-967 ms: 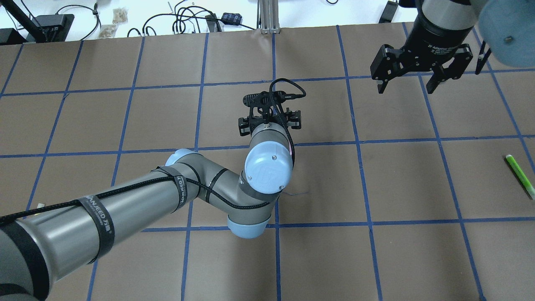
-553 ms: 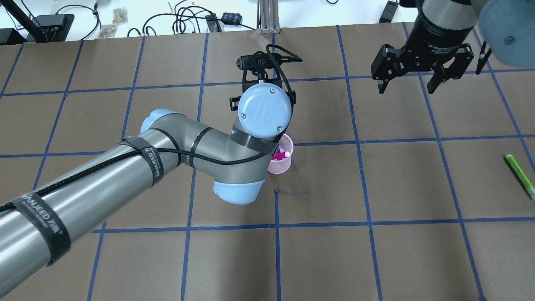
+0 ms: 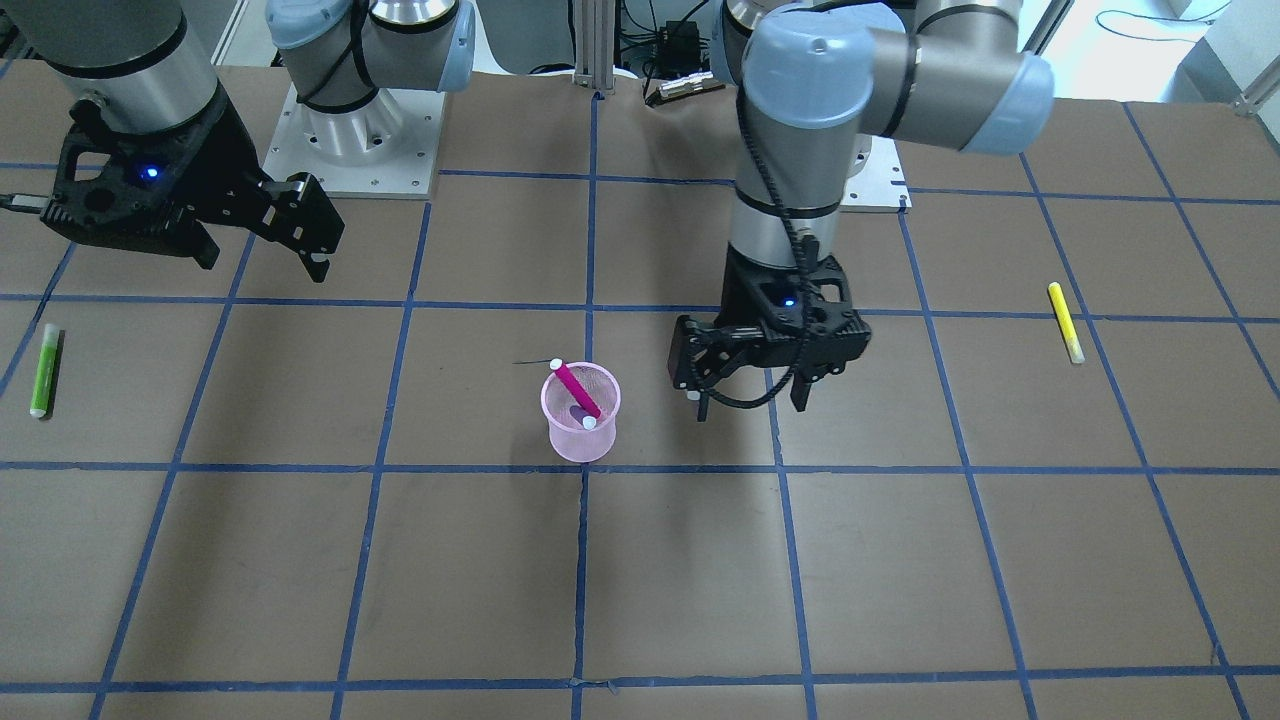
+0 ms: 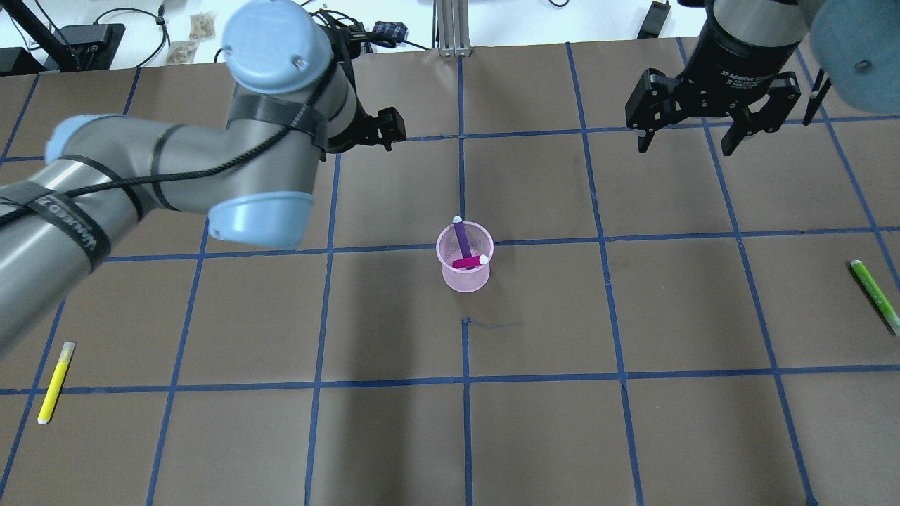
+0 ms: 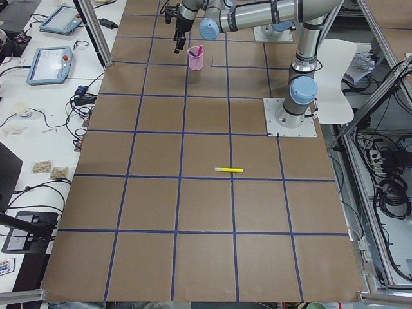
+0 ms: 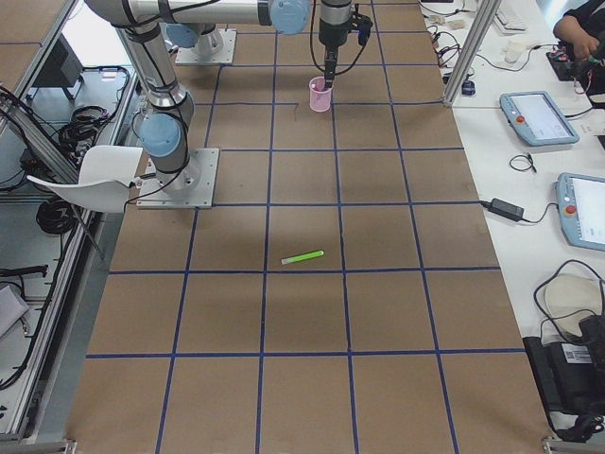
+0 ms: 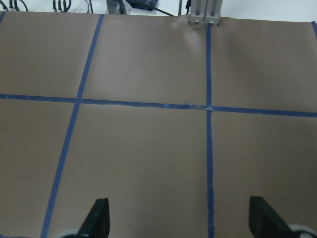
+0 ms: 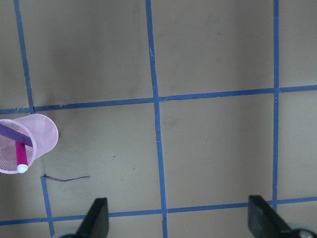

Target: Insert purple and pink pens into pink cup

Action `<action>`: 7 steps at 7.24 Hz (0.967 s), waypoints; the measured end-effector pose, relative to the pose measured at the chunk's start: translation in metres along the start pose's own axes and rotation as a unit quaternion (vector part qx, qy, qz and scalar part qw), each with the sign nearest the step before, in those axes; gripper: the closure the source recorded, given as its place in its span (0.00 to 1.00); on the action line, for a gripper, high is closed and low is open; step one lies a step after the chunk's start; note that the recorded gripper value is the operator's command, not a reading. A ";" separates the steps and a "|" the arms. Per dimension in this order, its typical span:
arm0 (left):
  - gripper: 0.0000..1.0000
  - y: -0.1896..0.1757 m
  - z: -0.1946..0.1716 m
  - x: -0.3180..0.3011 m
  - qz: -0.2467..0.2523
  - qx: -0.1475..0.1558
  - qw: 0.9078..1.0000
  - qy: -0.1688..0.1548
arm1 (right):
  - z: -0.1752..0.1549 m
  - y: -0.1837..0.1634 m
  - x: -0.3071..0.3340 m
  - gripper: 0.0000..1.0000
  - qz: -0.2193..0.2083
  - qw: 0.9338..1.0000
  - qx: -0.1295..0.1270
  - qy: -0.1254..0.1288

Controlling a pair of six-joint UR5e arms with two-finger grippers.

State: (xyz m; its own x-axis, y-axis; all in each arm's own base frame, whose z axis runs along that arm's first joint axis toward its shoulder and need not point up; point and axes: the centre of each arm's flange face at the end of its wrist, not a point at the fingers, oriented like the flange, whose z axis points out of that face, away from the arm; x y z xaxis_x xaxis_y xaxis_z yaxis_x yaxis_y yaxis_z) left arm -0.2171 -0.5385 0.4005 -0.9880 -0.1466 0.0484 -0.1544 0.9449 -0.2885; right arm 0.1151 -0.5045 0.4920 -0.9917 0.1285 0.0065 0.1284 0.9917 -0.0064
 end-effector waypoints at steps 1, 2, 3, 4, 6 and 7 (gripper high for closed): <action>0.00 -0.013 -0.025 -0.017 -0.016 -0.050 0.999 -0.001 | -0.002 0.002 0.000 0.00 0.007 1.000 0.001 -0.002; 0.00 -0.018 -0.053 -0.025 -0.022 -0.087 0.996 -0.008 | -0.004 0.005 0.000 0.00 0.009 1.000 0.002 -0.002; 0.00 -0.015 -0.075 -0.029 -0.024 -0.109 0.994 -0.015 | -0.004 0.008 0.000 0.00 0.009 1.000 0.001 -0.003; 0.00 -0.009 -0.090 -0.033 -0.024 -0.124 0.992 -0.026 | -0.004 0.011 -0.001 0.00 0.008 1.000 -0.001 -0.005; 0.00 -0.005 -0.108 -0.046 0.017 -0.124 0.991 -0.052 | -0.003 0.012 -0.001 0.00 0.007 1.000 -0.002 -0.004; 0.00 -0.008 -0.115 -0.055 0.053 -0.116 0.990 -0.052 | -0.002 0.012 -0.001 0.00 0.006 1.000 -0.002 -0.004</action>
State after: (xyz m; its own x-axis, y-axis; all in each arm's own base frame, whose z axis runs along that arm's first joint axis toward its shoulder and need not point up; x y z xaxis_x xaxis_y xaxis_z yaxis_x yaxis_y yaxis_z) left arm -0.1608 -0.5039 0.5098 -0.9954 -0.0616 -0.0734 -0.0573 0.9966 -0.0587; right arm 0.1176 -0.4923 0.4942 -0.9902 0.1398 -0.0006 0.1398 0.9902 -0.0015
